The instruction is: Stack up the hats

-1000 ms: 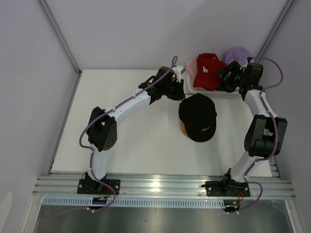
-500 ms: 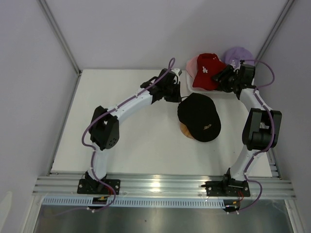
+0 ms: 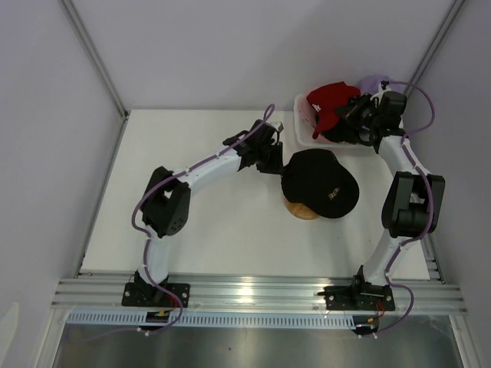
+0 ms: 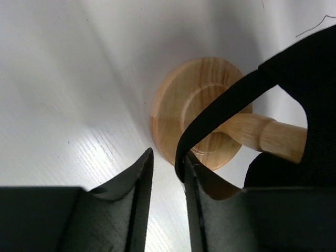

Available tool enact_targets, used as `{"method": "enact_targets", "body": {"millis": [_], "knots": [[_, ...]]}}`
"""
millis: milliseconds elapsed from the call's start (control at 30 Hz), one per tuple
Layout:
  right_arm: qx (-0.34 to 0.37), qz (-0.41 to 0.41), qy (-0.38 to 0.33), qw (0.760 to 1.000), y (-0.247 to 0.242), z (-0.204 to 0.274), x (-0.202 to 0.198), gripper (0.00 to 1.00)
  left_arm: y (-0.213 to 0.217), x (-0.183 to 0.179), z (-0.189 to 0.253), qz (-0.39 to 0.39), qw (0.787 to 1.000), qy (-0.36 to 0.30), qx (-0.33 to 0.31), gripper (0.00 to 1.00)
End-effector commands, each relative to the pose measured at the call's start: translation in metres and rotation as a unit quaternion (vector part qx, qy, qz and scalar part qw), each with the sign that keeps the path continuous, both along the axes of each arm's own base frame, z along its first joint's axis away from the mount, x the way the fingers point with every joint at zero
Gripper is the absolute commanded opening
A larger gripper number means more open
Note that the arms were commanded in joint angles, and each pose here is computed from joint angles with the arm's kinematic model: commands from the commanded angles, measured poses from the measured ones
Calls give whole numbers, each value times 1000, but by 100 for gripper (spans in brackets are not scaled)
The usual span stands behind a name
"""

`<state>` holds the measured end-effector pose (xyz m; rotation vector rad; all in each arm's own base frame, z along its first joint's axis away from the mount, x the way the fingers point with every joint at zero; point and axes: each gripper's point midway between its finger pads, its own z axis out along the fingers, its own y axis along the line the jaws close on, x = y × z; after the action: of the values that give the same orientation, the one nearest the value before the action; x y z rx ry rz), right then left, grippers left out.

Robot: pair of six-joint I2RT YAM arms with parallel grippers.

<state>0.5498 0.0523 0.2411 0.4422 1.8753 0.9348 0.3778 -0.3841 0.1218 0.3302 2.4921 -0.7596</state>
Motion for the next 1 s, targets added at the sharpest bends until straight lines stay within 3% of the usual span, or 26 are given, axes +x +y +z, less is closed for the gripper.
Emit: {"method": "enact_targets", "body": {"millis": [0, 167, 267, 467, 633, 767, 867, 900, 967], "knots": [[40, 26, -111, 993, 2, 84, 5, 0, -1, -3, 36, 1, 999, -20, -33, 34], [110, 123, -195, 967, 29, 156, -3, 0, -1, -2, 64, -3, 998, -43, -56, 59], [124, 181, -237, 946, 49, 194, -16, 0, 5, 0, 87, -2, 995, -61, -74, 69], [137, 263, -258, 919, 78, 230, -38, 0, 36, 11, 149, 2, 986, -112, -125, 90], [150, 341, -237, 897, 100, 240, -79, 0, 82, 13, 210, 18, 970, -185, -154, 99], [138, 381, -220, 887, 119, 237, -121, 0, 112, 13, 250, 23, 951, -239, -195, 100], [106, 394, -193, 893, 127, 228, -144, 0, 129, 12, 271, 20, 936, -276, -217, 99], [107, 402, -153, 896, 137, 224, -161, 0, 134, 12, 277, 20, 932, -292, -214, 100], [44, 410, -189, 891, 142, 215, -173, 0, 147, 11, 297, 19, 919, -330, -214, 99]]}}
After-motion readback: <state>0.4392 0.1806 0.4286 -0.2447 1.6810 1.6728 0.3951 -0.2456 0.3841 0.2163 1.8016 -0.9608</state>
